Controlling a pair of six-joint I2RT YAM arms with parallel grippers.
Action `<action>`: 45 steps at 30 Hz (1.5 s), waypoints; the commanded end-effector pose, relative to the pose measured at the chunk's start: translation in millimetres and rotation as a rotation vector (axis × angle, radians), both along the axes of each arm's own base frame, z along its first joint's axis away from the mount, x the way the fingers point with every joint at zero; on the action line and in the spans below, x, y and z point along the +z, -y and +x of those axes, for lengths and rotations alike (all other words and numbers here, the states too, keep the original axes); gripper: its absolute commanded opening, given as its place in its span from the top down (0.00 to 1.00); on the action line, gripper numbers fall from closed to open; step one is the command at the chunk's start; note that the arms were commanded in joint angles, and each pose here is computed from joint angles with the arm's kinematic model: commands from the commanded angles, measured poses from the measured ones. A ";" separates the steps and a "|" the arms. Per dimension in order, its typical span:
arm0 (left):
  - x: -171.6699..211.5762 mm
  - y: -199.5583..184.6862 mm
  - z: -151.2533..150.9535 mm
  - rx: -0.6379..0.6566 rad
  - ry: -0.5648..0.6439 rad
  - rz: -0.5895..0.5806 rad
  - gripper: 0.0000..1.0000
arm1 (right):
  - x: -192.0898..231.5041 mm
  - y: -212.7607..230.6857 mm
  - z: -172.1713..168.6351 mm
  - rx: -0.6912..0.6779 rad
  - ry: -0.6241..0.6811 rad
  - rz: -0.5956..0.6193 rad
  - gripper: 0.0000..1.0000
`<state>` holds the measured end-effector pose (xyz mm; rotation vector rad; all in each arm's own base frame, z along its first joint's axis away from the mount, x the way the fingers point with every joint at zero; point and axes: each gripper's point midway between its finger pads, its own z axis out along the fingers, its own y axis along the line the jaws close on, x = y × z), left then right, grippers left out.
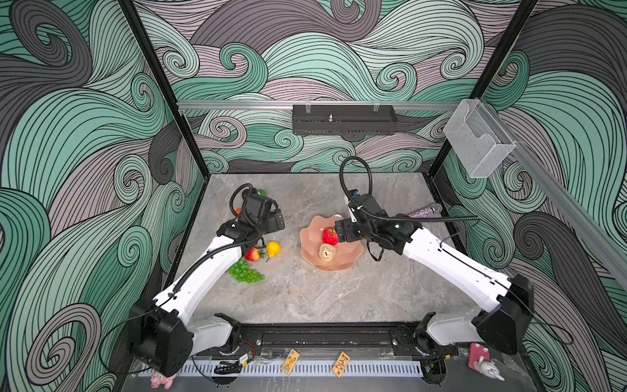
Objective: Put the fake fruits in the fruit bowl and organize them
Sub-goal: 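Lower the red apple into the bowl with the right gripper while the left arm withdraws, then open the right gripper and lift away while the left gripper grasps the yellow lemon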
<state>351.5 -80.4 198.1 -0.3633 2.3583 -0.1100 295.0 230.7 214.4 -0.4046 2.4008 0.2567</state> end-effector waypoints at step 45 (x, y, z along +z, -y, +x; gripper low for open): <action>-138.4 -65.8 80.6 0.125 -0.607 -0.095 0.05 | -50.7 30.2 -66.2 0.024 -0.078 0.174 0.07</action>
